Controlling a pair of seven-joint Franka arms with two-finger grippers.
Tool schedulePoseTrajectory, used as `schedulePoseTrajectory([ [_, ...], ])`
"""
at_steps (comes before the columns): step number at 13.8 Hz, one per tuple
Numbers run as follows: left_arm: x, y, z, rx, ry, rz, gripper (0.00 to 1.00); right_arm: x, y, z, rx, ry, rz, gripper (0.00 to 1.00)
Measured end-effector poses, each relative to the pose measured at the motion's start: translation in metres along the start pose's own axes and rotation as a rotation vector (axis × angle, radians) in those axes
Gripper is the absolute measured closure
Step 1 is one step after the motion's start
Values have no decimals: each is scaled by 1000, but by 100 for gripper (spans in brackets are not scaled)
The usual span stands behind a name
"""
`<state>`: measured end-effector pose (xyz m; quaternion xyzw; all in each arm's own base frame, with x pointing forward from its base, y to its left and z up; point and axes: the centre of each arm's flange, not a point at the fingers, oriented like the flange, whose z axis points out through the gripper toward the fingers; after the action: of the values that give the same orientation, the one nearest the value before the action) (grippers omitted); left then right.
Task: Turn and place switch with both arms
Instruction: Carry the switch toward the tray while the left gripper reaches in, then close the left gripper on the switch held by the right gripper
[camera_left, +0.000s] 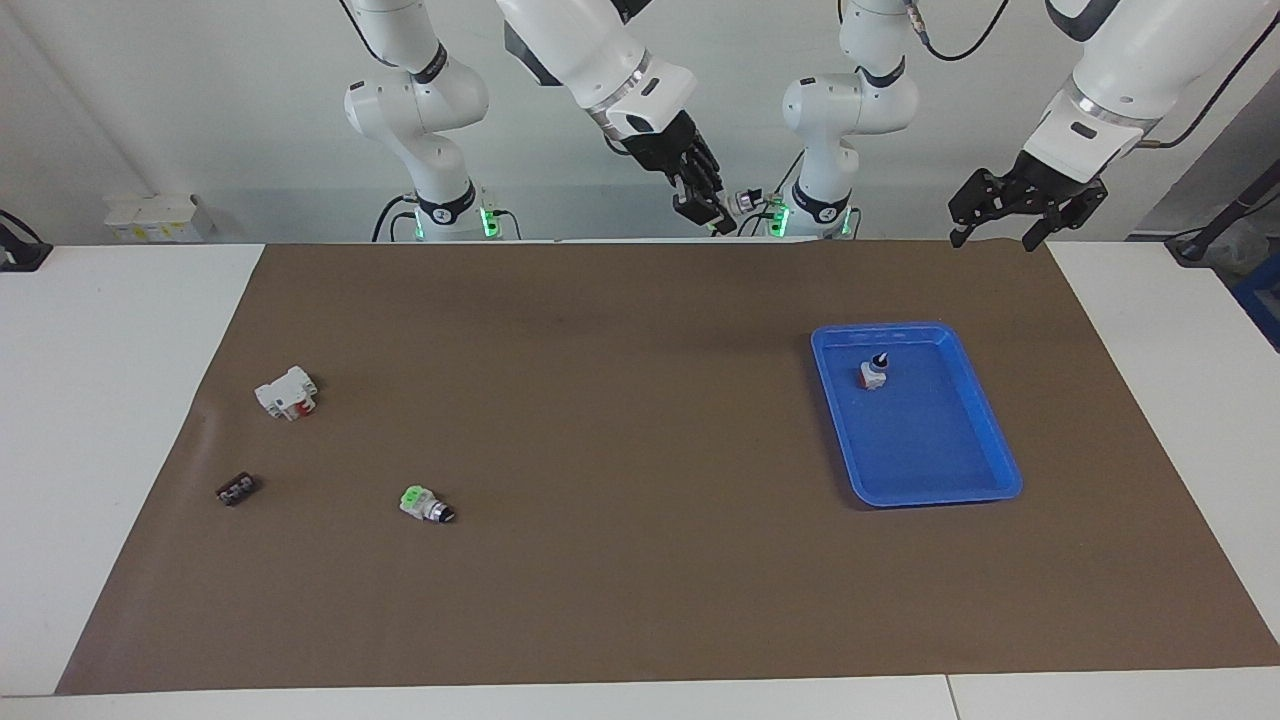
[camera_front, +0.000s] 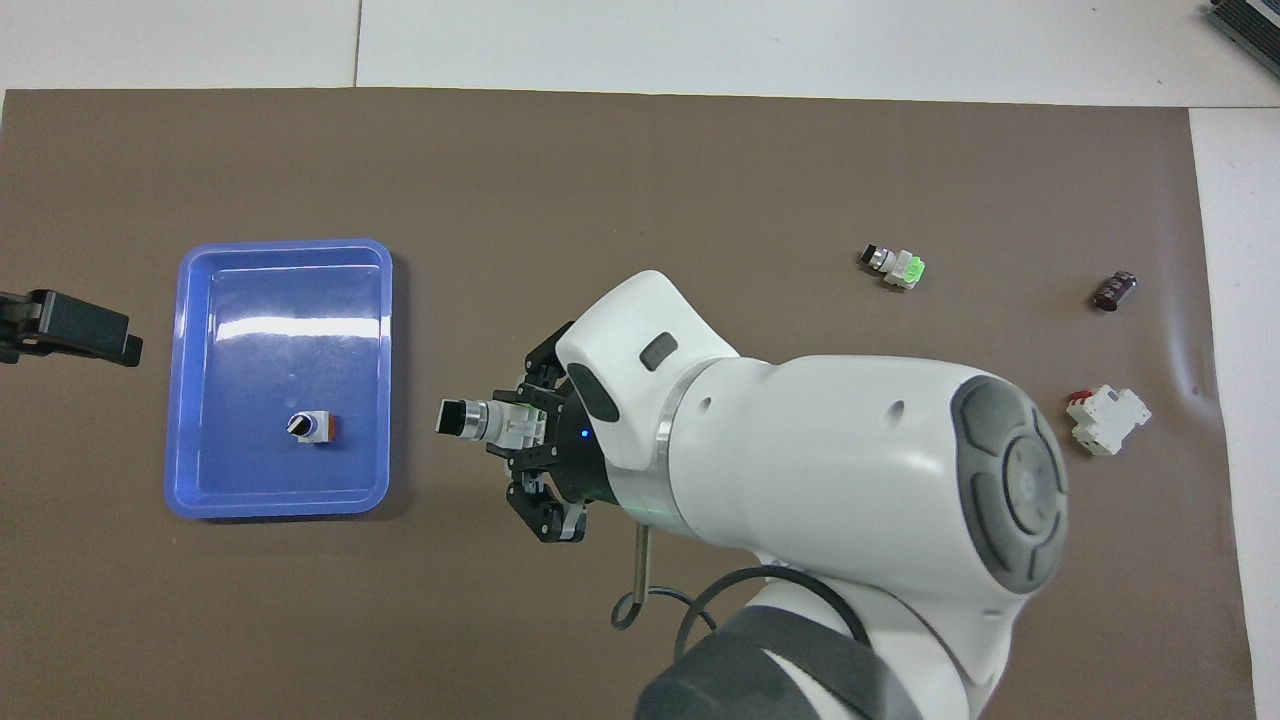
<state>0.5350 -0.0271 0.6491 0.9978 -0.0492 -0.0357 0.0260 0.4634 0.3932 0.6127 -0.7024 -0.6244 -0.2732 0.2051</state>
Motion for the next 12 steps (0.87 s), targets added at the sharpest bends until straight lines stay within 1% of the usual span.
schedulePoseTrajectory([
  [2,0,1,1,0,-2,2,0,10,-8,6,-10,20,9,65],
  [6,-1,9,0,-1,0,16,0,18,-14,18,-20,44,28,65],
  [7,-2,13,-2,-21,3,21,0,21,-18,22,-14,47,30,65],
  [8,-2,19,-3,-69,7,29,0,23,-20,25,-11,50,34,65],
  [9,-3,26,-4,-130,11,38,6,26,-21,27,-15,57,36,65],
  [10,-3,34,-6,-192,14,48,7,27,-21,28,-21,64,38,65],
  [11,-4,41,-8,-247,13,58,10,27,-20,29,-24,66,41,65],
  [12,-5,48,-9,-300,12,69,10,26,-19,30,-23,66,43,65],
])
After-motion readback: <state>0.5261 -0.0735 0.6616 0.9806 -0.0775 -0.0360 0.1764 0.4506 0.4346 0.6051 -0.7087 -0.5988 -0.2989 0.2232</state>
